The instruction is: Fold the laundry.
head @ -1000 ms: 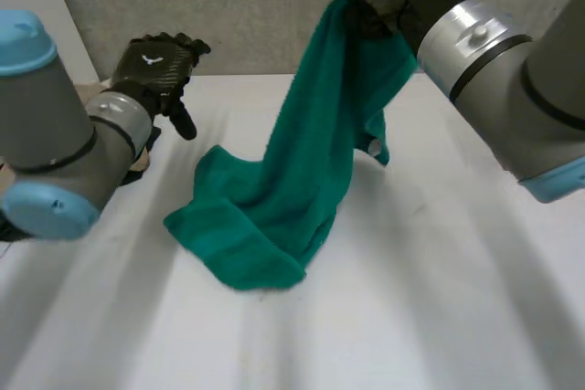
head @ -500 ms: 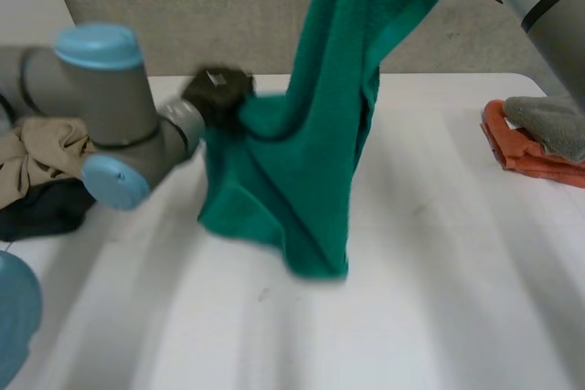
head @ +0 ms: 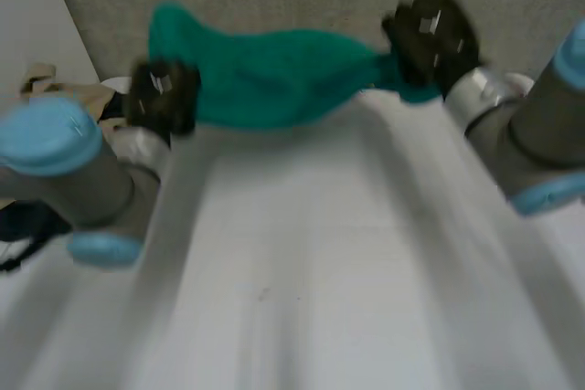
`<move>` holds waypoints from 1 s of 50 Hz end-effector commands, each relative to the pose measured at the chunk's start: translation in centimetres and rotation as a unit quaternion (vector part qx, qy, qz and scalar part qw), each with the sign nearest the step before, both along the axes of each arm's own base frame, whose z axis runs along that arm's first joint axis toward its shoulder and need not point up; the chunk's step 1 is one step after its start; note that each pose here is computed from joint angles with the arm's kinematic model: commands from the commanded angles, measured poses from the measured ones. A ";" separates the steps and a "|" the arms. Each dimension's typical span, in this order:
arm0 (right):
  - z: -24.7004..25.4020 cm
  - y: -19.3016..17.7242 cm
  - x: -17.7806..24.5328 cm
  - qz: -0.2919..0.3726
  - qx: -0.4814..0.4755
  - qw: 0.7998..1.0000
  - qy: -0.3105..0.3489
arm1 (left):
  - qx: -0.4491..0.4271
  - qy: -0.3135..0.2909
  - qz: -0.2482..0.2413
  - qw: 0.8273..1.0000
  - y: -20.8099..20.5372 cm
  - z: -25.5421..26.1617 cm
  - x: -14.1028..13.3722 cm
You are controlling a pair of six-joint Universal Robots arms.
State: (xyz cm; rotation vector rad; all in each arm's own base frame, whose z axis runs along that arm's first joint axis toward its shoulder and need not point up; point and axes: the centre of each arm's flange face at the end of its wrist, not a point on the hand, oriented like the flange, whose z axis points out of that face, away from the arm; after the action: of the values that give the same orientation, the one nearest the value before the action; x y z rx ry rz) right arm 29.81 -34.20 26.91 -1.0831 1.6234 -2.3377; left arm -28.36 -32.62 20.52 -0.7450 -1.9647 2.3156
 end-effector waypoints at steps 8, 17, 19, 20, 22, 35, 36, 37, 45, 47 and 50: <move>-10.5 1.5 -2.8 -0.036 0.113 0.983 0.143 | 0.176 -0.120 0.015 0.977 5.4 -4.4 2.6; -10.0 2.9 -3.1 -0.031 0.141 0.981 0.129 | 0.204 -0.112 -0.010 0.972 3.3 0.1 3.8; -10.3 3.1 -3.1 -0.030 0.145 0.980 0.129 | 0.228 -0.112 -0.012 0.967 2.2 0.1 4.2; -10.4 3.1 -3.2 -0.032 0.147 0.980 0.130 | 0.238 -0.114 -0.012 0.965 1.8 -0.1 4.4; -10.5 3.1 -3.3 -0.034 0.147 0.980 0.130 | 0.258 -0.115 -0.010 0.959 0.7 -0.3 4.7; -10.5 2.7 -3.9 -0.043 0.151 0.979 0.131 | 0.317 -0.125 -0.018 0.940 -1.8 -3.8 4.7; -10.5 2.7 -3.9 -0.043 0.151 0.979 0.131 | 0.312 -0.122 -0.022 0.942 -2.1 -3.9 4.5; -10.5 2.7 -3.9 -0.043 0.151 0.979 0.132 | 0.297 -0.119 -0.033 0.947 -2.5 -3.9 4.1; -10.7 2.5 -4.1 -0.047 0.152 0.978 0.135 | 0.277 -0.121 -0.056 0.952 -3.7 -4.7 2.7; -10.7 2.4 -4.2 -0.048 0.152 0.978 0.138 | 0.273 -0.129 -0.060 0.952 -3.9 -4.8 2.5; -10.8 2.4 -4.3 -0.049 0.150 0.977 0.141 | 0.268 -0.138 -0.060 0.952 -4.3 -5.1 2.4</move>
State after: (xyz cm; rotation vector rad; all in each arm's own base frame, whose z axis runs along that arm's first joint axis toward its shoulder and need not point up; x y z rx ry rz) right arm 25.67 -31.66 16.24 -1.3223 2.0842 -1.9654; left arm -25.65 -36.34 15.90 -1.0729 -2.4193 1.5470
